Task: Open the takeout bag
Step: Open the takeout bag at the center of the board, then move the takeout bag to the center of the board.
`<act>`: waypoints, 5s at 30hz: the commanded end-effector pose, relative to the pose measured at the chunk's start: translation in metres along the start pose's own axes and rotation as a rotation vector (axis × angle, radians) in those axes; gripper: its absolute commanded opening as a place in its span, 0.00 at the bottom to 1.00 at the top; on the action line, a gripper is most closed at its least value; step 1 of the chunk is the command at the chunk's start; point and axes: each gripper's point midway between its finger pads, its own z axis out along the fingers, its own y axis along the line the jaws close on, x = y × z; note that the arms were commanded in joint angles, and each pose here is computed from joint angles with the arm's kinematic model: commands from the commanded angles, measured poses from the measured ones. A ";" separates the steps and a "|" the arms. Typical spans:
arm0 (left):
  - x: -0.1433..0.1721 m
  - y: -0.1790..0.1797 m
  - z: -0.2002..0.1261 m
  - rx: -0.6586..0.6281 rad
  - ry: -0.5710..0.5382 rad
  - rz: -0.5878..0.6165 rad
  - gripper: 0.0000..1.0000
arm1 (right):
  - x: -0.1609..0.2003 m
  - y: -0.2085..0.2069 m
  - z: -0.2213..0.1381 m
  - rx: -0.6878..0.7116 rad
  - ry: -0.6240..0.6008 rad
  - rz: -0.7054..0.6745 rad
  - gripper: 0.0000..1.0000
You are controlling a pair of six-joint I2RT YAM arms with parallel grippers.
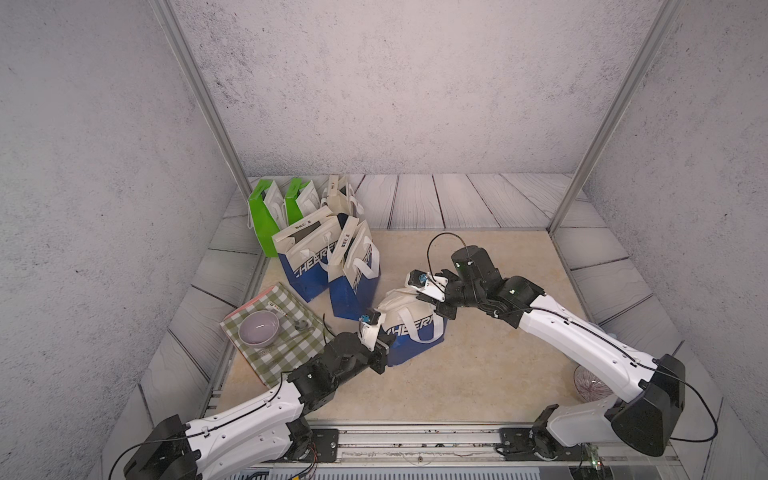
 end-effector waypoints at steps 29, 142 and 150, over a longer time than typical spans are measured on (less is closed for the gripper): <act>0.021 0.005 -0.005 -0.011 0.062 0.019 0.00 | -0.046 -0.057 -0.038 0.108 0.091 -0.171 0.00; -0.032 0.081 -0.023 -0.453 -0.075 0.100 0.71 | -0.094 -0.153 0.036 0.251 -0.099 0.086 0.54; -0.068 0.121 -0.070 -0.743 -0.208 0.165 0.90 | -0.075 -0.128 -0.077 0.492 -0.271 0.289 0.62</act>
